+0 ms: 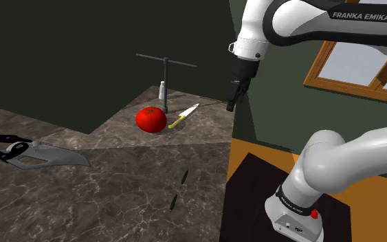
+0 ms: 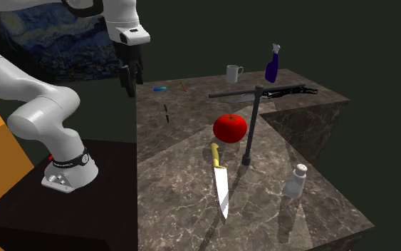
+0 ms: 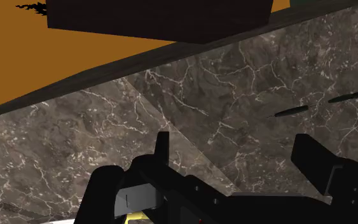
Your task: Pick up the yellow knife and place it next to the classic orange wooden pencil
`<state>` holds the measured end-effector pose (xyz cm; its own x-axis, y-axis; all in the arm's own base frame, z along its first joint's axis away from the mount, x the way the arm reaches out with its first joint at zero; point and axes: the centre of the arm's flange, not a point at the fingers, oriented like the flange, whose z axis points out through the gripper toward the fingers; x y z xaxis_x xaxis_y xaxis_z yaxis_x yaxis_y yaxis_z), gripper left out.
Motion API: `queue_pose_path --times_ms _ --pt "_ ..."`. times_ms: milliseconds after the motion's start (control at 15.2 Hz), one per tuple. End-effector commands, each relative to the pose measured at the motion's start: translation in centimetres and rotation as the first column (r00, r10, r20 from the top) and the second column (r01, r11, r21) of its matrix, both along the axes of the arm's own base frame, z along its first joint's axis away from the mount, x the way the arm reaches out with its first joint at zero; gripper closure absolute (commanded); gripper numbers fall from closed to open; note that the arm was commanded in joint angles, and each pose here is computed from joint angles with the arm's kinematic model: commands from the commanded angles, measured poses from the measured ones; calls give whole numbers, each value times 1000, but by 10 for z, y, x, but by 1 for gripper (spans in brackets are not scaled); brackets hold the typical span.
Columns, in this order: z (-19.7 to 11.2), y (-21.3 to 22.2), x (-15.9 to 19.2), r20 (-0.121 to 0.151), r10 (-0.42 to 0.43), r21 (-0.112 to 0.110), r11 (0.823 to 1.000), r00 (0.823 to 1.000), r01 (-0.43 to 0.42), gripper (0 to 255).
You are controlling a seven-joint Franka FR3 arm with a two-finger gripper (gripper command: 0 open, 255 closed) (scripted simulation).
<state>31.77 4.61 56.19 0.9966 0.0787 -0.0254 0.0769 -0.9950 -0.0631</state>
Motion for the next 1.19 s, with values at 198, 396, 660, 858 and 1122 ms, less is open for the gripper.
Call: queue_pose_path --times_ms 198,396,660,858,1122 --pt "-18 6 35 -7 -108 -7 994 994 108 0" --pt "-37 7 70 -14 -215 -15 977 977 215 0" --pt "-63 3 116 -21 -353 -27 935 935 353 0" --pt "-82 -4 150 -26 -452 -36 892 891 451 0" --pt "-108 -20 194 -30 -576 -49 817 817 574 0"
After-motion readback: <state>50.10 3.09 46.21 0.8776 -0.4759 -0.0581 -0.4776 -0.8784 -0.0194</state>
